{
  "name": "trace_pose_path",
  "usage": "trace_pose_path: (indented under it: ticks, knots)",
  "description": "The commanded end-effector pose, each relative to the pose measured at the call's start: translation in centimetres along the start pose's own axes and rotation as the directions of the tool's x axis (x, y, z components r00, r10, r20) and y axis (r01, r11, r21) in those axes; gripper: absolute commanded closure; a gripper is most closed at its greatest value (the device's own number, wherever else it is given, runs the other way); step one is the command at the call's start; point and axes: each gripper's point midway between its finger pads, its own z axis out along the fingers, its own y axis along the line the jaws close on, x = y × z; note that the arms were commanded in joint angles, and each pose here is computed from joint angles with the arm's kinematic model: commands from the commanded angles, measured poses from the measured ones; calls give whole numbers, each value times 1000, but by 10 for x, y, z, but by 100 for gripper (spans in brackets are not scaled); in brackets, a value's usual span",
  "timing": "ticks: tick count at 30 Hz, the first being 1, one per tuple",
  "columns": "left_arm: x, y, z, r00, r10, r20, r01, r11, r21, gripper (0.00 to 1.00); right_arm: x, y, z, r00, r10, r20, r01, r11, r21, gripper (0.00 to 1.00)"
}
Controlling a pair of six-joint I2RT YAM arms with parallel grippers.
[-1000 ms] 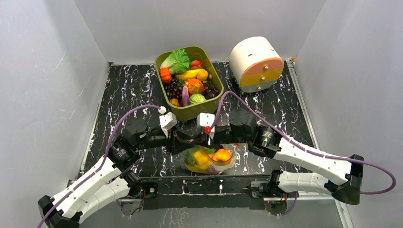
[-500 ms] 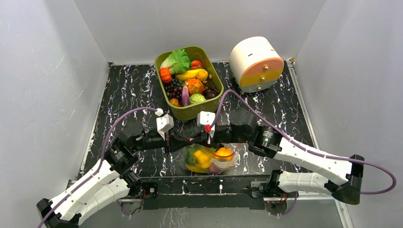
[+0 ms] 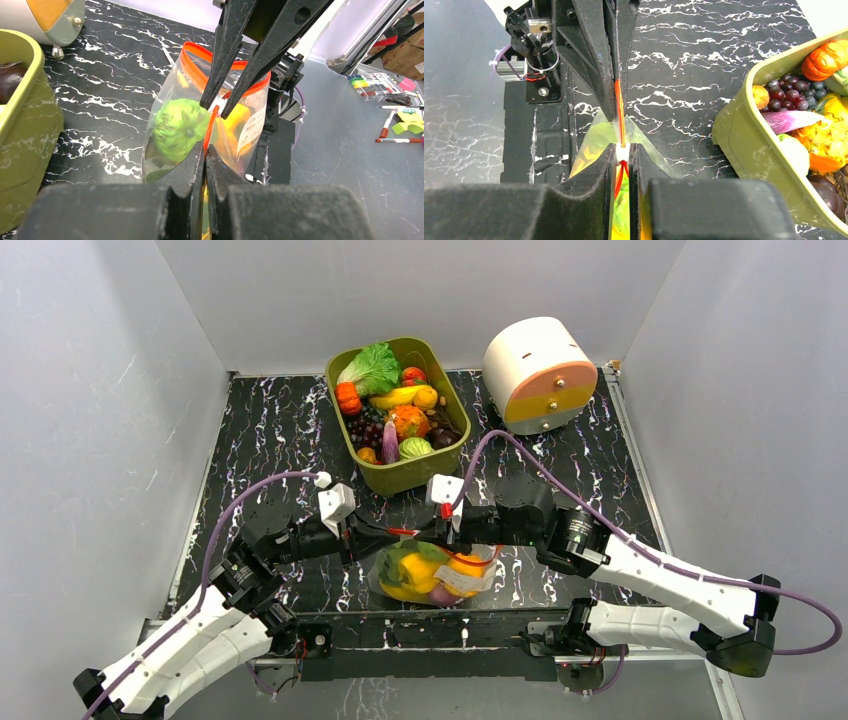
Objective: Place the food in the zip-top bag and seal the zipper
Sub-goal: Zip the zipper food storage bag at the center of the board.
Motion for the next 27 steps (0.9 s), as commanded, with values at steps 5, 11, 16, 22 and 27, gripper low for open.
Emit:
trace_pose_path:
  ticks: [5, 11, 16, 22, 27]
  knots:
    - [1, -3, 6, 1000, -23, -8, 24, 999, 36, 79, -14, -3, -8, 998, -19, 60, 18, 1000, 22, 100]
    - [-4, -18, 16, 999, -28, -40, 35, 986, 165, 51, -23, 6, 1, 993, -8, 117, 13, 999, -38, 100]
    - [-8, -17, 24, 998, -23, -54, 33, 982, 188, 72, -22, 8, 6, 993, -2, 118, 9, 998, -58, 100]
    - [-19, -16, 19, 1000, 24, 0, -24, 987, 162, 75, -16, 13, 10, 993, 10, 120, 0, 996, -85, 100]
    - [-23, -11, 12, 997, 71, 14, -73, 991, 110, 100, -13, 10, 10, 994, -1, 109, 9, 998, -67, 100]
